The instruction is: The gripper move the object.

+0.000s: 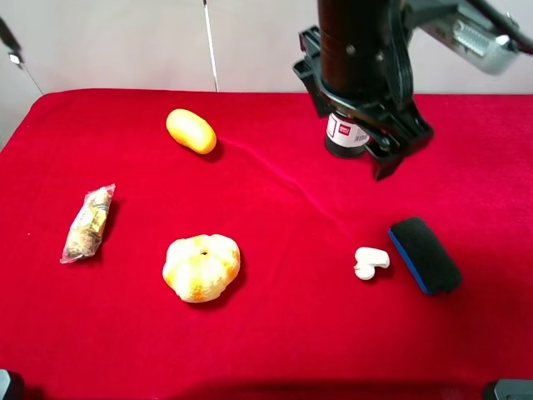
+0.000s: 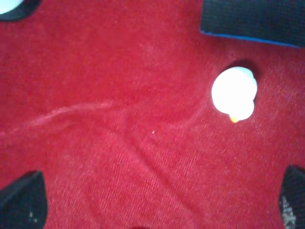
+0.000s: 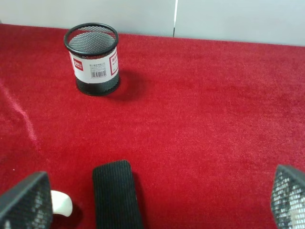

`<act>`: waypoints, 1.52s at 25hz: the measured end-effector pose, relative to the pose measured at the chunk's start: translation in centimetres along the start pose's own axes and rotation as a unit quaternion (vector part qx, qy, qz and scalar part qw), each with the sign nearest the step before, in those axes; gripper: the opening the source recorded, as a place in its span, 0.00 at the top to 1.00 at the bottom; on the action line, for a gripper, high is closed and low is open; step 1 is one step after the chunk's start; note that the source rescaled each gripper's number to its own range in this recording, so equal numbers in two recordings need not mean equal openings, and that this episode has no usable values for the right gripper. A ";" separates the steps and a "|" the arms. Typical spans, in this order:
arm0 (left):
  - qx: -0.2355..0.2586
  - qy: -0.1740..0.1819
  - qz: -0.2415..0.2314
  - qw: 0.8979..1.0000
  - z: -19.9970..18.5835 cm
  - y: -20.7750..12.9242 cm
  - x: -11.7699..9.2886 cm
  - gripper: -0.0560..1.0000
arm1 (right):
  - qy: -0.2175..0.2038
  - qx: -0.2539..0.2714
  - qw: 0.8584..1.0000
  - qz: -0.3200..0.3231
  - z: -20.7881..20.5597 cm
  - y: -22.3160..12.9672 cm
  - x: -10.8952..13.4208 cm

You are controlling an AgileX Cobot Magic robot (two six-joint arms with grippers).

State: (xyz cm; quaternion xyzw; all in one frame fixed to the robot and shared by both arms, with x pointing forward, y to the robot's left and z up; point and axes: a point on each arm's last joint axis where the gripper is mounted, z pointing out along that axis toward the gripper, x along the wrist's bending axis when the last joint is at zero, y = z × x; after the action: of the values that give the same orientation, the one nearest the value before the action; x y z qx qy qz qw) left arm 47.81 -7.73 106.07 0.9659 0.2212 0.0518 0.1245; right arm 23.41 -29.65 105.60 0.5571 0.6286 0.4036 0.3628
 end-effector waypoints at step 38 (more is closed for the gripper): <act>-0.106 0.033 -0.079 0.991 -16.8 -22.7 0.0 0.00 | 0.000 0.000 1.000 0.000 0.0 0.0 0.0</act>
State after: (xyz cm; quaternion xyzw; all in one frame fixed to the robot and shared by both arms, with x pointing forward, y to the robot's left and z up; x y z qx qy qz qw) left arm 35.77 15.72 116.32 0.9243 0.2945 0.0967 0.2226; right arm 23.41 -29.65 105.60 0.5571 0.6286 0.4036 0.3628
